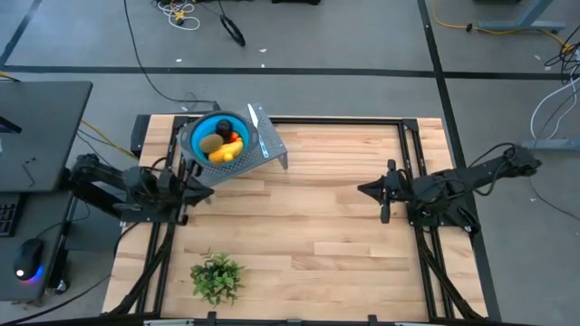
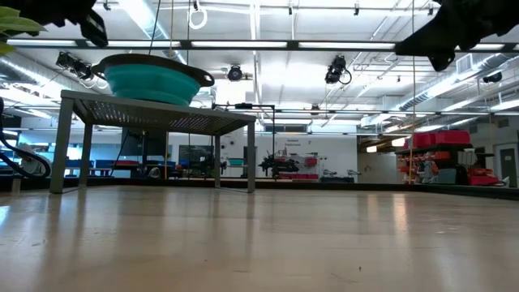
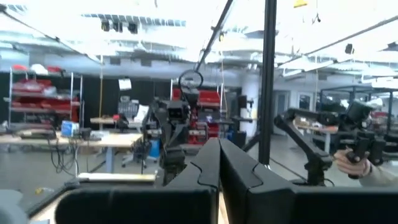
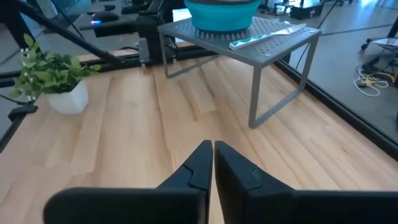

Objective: Pick & Place Fruit
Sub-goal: Return to Home Position

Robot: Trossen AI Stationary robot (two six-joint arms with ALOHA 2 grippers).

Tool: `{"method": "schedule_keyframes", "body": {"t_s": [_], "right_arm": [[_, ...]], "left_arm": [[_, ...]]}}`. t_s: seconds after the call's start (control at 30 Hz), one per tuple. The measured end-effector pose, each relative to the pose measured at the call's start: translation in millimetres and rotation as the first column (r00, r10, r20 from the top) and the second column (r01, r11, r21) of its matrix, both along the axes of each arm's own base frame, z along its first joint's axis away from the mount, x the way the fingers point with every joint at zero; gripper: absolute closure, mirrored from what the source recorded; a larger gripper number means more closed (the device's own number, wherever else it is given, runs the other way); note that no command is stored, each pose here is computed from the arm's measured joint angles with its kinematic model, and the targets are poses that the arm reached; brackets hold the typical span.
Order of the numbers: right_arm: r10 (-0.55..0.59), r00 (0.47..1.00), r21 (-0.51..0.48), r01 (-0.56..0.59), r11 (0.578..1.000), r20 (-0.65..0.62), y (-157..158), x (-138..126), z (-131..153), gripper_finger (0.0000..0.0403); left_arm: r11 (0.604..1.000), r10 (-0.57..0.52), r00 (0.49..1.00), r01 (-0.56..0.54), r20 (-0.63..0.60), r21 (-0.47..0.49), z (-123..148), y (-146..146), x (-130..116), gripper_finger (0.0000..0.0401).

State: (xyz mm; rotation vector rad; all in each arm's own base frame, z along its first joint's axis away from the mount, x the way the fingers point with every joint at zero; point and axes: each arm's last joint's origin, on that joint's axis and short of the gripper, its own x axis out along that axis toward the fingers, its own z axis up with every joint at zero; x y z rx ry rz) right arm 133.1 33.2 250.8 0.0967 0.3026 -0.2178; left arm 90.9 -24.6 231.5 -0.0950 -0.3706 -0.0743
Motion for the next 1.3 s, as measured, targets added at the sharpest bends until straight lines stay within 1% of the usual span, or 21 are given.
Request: {"method": "schedule_keyframes", "body": {"t_s": [0.07, 0.23, 0.4, 0.53, 0.6, 0.7, 0.77, 0.87, 0.93, 1.03, 1.13, 1.3], "right_arm": [[0.006, 1.000, -0.016, -0.006, 1.000, -0.001, -1.6, -4.4, -2.7, 0.0385], [0.030, 1.000, -0.057, -0.030, 0.998, 0.008, -4.0, -11.5, -12.2, 0.0387], [0.037, 0.999, -0.071, -0.035, 0.997, 0.032, -6.2, -17.7, -22.1, 0.0387], [0.045, 0.998, -0.083, -0.041, 0.996, 0.045, -7.8, -22.0, -30.7, 0.0387], [0.054, 0.997, -0.087, -0.049, 0.995, 0.046, -8.1, -23.4, -37.9, 0.0387], [0.122, 0.989, -0.102, -0.114, 0.988, 0.079, -6.8, -24.2, -46.6, 0.0387], [0.171, 0.979, -0.128, -0.156, 0.979, 0.115, -5.7, -24.2, -50.6, 0.0387], [0.206, 0.967, -0.190, -0.177, 0.966, 0.147, -6.0, -25.1, -55.3, 0.0387], [0.221, 0.964, -0.224, -0.184, 0.957, 0.150, -7.4, -26.3, -55.9, 0.0387], [0.260, 0.950, -0.245, -0.215, 0.945, 0.171, -9.9, -28.0, -53.8, 0.0387], [0.277, 0.941, -0.252, -0.225, 0.941, 0.195, -14.1, -29.7, -51.4, 0.0387], [0.290, 0.933, -0.249, -0.236, 0.939, 0.211, -21.8, -29.6, -50.1, 0.0387]], "left_arm": [[1.000, 0.015, 1.000, -0.015, 0.023, 0.007, -3.3, 1.8, -2.5, 0.0395], [0.998, 0.060, 0.998, -0.060, 0.029, 0.015, -12.8, 6.4, -3.3, 0.0396], [0.999, 0.015, 0.999, -0.016, 0.029, 0.045, -14.2, 8.1, -2.0, 0.0395], [0.997, 0.039, 0.999, -0.038, -0.011, 0.063, -18.0, 11.1, 0.2, 0.0397], [0.998, 0.042, 0.998, -0.040, -0.040, 0.045, -20.6, 12.6, 1.4, 0.0396], [0.999, 0.007, 0.999, -0.005, -0.033, 0.053, -20.1, 13.3, 1.4, 0.0393], [0.998, 0.013, 0.999, -0.010, -0.035, 0.064, -20.4, 14.3, 1.7, 0.0394], [0.998, 0.025, 0.999, -0.023, -0.036, 0.058, -20.4, 16.2, 1.9, 0.0397], [0.998, 0.004, 0.999, -0.002, -0.035, 0.060, -20.3, 16.4, 1.9, 0.0395], [0.998, -0.001, 0.999, 0.003, -0.035, 0.063, -20.4, 17.1, 2.0, 0.0391], [0.999, -0.001, 1.000, 0.002, -0.030, 0.046, -19.8, 18.0, 1.8, 0.0394], [0.998, -0.020, 1.000, 0.021, -0.024, 0.053, -19.3, 17.6, 1.6, 0.0394]]}}
